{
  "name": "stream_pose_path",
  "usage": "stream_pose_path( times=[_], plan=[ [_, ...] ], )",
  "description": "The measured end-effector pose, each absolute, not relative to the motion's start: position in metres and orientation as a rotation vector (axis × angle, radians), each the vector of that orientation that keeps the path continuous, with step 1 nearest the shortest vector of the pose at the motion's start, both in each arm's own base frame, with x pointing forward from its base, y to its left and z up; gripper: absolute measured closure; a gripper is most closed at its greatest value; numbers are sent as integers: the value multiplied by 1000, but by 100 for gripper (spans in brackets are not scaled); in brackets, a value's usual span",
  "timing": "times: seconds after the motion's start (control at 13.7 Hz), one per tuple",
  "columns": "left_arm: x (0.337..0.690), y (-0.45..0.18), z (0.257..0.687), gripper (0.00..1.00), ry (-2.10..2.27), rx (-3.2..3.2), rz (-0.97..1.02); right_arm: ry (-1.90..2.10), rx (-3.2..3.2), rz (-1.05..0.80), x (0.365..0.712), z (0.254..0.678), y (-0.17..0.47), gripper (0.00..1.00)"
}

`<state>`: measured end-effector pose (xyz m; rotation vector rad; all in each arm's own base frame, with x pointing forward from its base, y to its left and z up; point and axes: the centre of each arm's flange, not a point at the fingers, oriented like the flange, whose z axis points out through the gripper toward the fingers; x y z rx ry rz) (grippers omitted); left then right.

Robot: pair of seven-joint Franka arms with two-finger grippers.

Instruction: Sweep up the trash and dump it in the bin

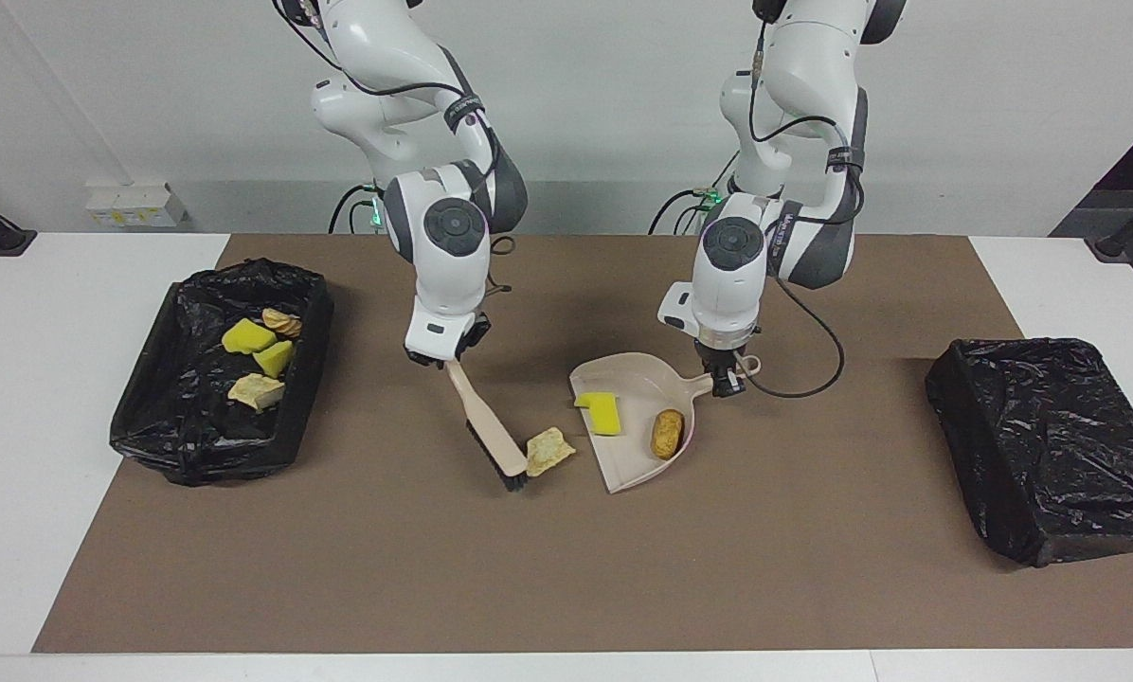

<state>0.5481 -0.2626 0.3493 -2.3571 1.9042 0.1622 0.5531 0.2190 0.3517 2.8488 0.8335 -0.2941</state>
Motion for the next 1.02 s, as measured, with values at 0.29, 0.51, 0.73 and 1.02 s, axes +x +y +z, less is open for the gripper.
stream_pose_path(
  times=[0.29, 0.51, 0.73, 1.02],
  plan=[
    [549, -260, 349, 67, 1896, -2363, 164, 803, 2963, -291, 535, 338, 260, 74],
    [549, -259, 349, 67, 1895, -2364, 166, 735, 3058, -325, 520, 339, 290, 74],
    [549, -258, 348, 67, 1893, -2365, 168, 691, 3120, -345, 499, 346, 326, 74],
    [553, -248, 347, 67, 1903, -2359, 171, 665, 3163, -340, 492, 379, 325, 74]
  ],
)
